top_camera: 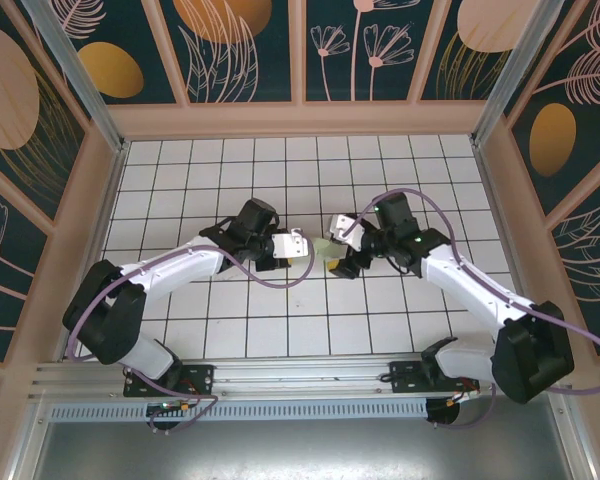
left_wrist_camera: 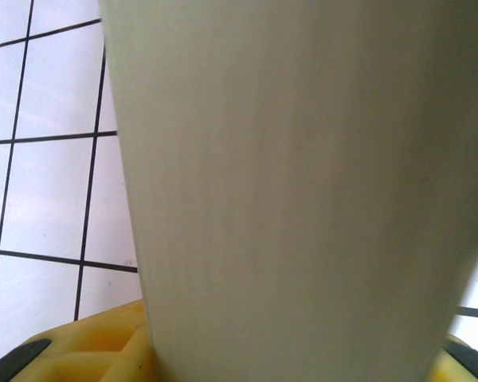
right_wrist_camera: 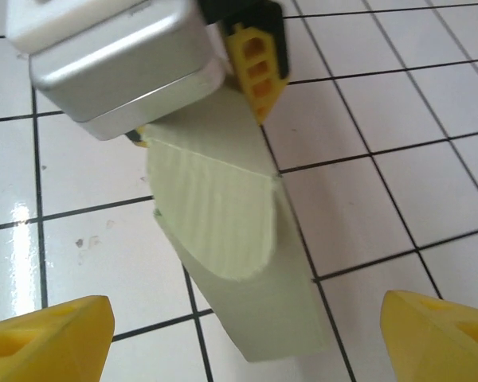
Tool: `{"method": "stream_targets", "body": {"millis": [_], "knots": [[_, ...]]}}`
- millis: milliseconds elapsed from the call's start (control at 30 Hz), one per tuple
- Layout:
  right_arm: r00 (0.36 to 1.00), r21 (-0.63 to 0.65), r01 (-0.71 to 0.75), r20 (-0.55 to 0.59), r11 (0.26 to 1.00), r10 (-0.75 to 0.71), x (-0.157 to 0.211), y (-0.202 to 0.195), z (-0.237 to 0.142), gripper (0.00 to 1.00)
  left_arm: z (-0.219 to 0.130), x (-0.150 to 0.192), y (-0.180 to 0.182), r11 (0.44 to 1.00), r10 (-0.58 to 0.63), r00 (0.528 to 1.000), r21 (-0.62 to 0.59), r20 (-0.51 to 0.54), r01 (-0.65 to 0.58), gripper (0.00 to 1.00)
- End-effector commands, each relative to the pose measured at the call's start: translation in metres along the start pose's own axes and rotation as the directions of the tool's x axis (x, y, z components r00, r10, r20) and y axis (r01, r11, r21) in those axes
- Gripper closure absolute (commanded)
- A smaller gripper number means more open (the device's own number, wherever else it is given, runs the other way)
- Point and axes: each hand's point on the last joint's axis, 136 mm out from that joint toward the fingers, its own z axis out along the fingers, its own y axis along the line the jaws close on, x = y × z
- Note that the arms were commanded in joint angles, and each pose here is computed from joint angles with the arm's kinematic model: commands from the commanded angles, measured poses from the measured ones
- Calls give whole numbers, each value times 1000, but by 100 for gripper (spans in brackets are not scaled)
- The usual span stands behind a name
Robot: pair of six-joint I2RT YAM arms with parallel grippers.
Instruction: Fold the paper box
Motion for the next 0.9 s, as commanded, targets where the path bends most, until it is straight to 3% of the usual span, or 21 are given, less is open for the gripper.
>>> {"method": "stream_targets", "body": {"millis": [0,133,400,700,867], "knots": [[998,-21,65,19,998,-65,-13,-1,7,15,-12,-20,2,1000,13,998,25,67,-15,58],[998,-14,67,23,998,-66,-15,-10,16,24,-14,-23,2,999,19,996,29,85,-22,58],[997,-35,74,21,997,-74,-14,-11,22,57,-11,-20,-1,999,11,997,42,76,-14,56],[995,-49,73,66,996,-70,-17,-8,13,56,-17,-27,2,999,-3,993,43,121,-2,47],[990,-68,70,131,995,-61,-21,-6,-1,56,-35,-40,9,1000,-25,966,15,259,22,32]]}}
